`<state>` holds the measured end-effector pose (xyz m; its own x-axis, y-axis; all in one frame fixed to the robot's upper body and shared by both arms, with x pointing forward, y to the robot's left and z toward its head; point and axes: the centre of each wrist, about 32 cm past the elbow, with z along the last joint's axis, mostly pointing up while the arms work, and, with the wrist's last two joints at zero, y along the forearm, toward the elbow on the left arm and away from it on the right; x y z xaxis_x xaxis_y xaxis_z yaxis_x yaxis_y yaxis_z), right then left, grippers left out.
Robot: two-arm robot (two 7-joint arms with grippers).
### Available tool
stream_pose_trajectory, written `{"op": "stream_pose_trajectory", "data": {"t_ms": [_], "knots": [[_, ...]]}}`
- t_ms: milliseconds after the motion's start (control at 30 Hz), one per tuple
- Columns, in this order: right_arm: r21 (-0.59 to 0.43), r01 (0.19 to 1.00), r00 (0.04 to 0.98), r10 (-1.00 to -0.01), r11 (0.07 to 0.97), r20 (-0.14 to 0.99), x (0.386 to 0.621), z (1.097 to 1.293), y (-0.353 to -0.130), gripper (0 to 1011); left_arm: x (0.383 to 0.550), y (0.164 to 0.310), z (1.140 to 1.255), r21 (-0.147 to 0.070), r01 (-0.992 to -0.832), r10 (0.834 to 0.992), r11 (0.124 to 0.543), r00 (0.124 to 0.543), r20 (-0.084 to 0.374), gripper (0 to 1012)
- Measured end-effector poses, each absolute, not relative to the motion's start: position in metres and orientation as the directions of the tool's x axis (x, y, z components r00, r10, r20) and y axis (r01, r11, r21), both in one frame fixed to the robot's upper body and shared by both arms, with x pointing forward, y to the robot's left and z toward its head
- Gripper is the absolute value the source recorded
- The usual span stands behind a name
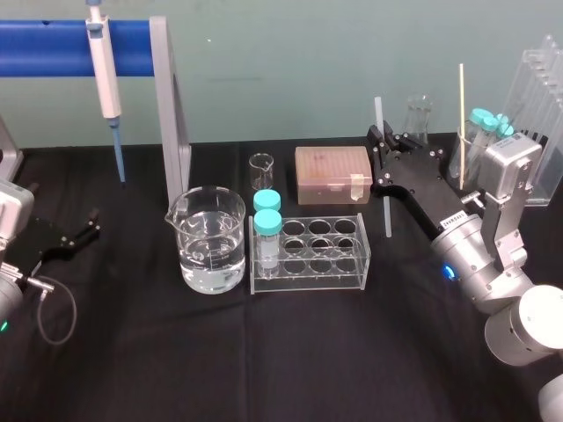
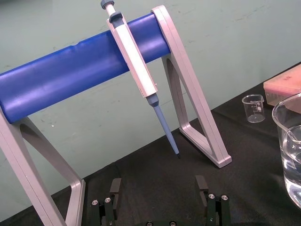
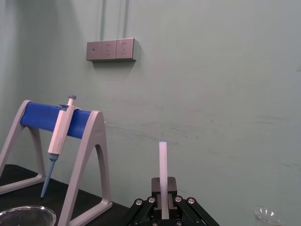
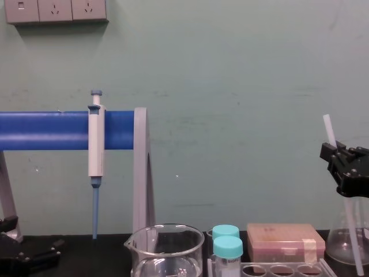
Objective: Pick up the stirring rod with one hand, then place it down.
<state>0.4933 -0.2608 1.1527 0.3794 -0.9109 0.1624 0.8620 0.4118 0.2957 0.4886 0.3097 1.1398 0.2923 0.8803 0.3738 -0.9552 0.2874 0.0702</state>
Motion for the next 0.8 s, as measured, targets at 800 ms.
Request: {"op": "stream_pose_trajectory", "data": {"t_ms": [800], "knots": [[0.296, 0.862, 0.380, -0.910, 0.413, 0.162, 0.4933, 1.1527, -0.2608, 72, 0.4886, 0.3097, 1.1398, 0.070, -0.955, 0.880, 0.287, 0.292, 0.374, 1000]]}}
